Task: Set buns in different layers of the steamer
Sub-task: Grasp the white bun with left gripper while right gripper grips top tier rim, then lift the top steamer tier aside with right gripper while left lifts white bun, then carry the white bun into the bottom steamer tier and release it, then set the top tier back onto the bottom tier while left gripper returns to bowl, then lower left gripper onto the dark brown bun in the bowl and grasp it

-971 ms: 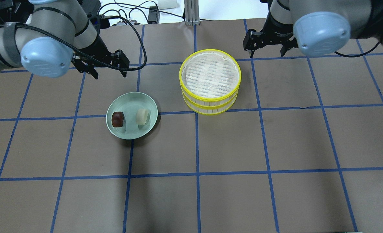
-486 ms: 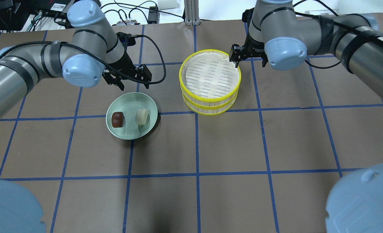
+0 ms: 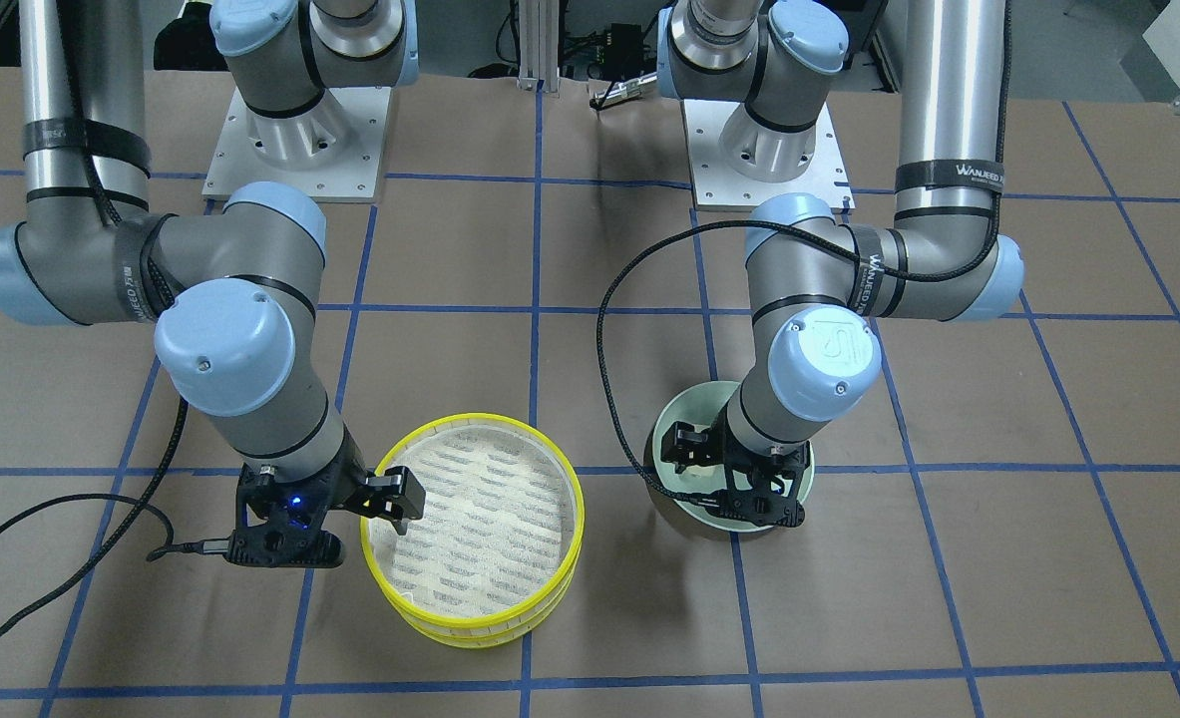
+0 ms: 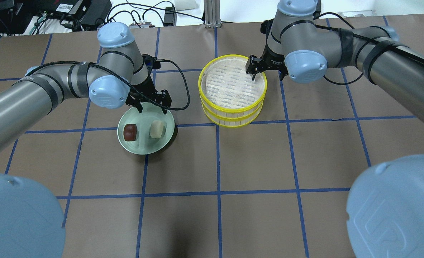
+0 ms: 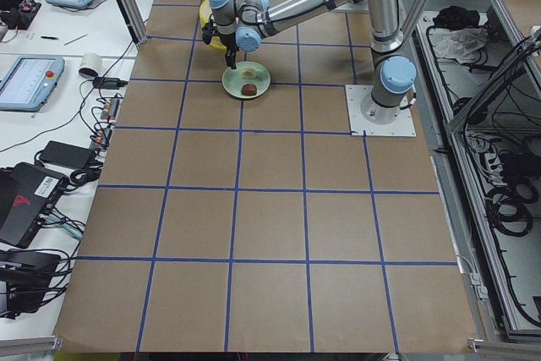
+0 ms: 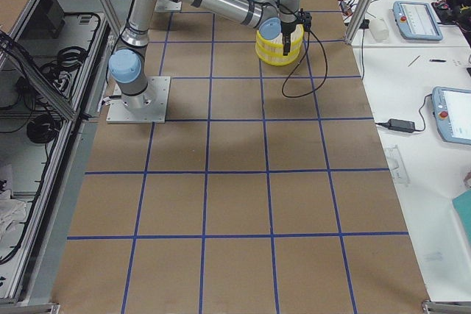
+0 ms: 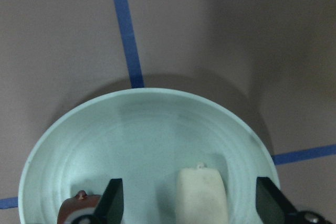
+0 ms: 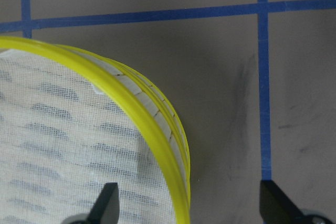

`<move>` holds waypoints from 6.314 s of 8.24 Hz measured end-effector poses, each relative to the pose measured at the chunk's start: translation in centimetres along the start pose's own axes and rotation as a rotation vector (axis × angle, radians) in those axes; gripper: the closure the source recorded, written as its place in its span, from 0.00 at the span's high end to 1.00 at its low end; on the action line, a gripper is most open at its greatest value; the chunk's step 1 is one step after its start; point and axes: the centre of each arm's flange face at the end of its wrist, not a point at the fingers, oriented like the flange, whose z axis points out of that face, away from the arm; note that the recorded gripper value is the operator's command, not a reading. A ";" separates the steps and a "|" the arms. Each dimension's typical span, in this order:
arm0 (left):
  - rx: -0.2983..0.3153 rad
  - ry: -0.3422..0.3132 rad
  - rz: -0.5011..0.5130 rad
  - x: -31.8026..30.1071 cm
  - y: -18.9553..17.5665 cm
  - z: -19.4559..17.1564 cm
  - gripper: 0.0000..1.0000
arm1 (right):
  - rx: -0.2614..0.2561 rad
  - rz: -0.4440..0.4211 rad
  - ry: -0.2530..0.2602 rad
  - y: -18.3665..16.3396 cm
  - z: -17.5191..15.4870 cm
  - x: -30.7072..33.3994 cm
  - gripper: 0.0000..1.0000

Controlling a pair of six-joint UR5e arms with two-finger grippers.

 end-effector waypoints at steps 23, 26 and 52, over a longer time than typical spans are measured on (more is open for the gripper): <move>0.341 0.490 -0.153 10.8 -6.3 -6.3 0.00 | -0.002 0.010 0.134 0.6 -14.6 23.6 0.00; 0.299 0.519 -0.154 13.0 -7.3 -2.6 0.88 | -0.003 0.010 0.133 0.6 -14.6 23.7 0.00; -0.190 -0.070 -0.027 -4.2 2.7 3.8 0.79 | 0.011 0.224 0.031 -0.1 0.2 -2.4 0.00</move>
